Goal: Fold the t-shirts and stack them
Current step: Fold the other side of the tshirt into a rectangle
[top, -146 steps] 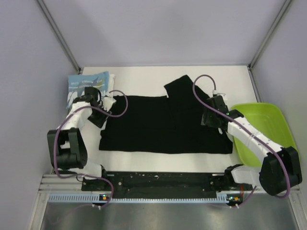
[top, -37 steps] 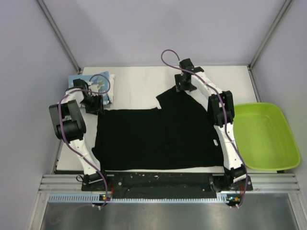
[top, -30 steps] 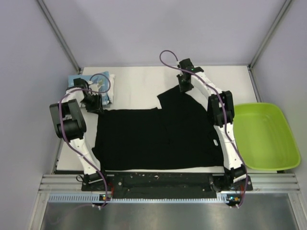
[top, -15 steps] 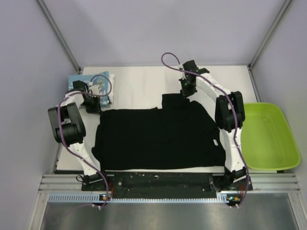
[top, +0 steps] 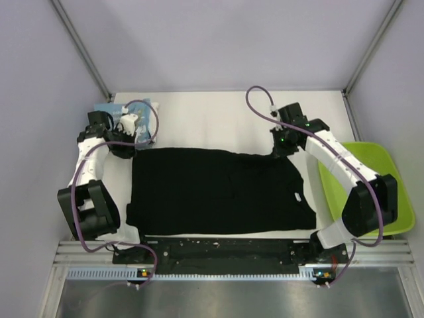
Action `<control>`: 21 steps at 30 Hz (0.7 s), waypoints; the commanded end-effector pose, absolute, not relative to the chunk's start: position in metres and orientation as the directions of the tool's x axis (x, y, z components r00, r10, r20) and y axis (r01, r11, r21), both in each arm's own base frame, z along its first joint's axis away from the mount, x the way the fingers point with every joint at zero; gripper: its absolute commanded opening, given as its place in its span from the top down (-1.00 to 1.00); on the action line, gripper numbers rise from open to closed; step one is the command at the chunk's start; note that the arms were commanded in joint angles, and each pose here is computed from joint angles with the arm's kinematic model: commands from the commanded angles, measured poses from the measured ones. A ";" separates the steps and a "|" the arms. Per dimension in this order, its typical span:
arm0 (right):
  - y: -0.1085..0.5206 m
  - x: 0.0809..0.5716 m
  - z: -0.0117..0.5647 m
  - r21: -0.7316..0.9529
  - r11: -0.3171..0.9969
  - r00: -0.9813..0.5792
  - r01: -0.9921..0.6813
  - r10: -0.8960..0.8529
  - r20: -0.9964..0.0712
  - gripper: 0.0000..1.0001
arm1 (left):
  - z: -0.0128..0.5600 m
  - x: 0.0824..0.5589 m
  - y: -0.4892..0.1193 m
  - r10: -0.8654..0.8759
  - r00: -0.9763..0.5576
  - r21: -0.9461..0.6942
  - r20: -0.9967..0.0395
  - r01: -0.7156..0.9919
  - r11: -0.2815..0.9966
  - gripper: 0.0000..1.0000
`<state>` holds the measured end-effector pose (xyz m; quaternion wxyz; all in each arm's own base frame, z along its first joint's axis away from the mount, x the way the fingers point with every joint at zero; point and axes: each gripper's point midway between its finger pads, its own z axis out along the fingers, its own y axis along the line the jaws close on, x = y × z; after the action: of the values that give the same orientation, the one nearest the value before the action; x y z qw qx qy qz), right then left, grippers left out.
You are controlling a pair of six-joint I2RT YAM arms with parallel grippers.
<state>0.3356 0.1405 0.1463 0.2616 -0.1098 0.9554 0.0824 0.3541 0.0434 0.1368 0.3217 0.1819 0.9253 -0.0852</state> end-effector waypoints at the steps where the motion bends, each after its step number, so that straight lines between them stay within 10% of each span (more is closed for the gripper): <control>1: 0.104 0.278 0.142 0.017 0.986 -0.892 -0.166 -0.143 -0.428 1.00 | 0.137 0.303 0.035 0.433 -0.706 -0.005 -0.560 0.526 0.850 1.00; 17: 0.084 0.179 0.068 0.017 0.999 -0.995 0.037 0.038 -0.096 1.00 | 0.063 0.186 0.069 0.602 -0.771 0.102 -0.206 0.595 0.797 1.00; 21: 0.079 0.175 0.066 -0.014 0.998 -0.995 0.054 0.053 -0.080 0.22 | 0.067 0.188 0.064 0.631 -0.747 0.068 -0.207 0.633 0.771 0.03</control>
<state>0.1772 0.0803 0.0646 0.0426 0.0119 0.9990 0.0035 0.1771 0.0552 0.0582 0.1051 0.3144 0.9432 -0.0228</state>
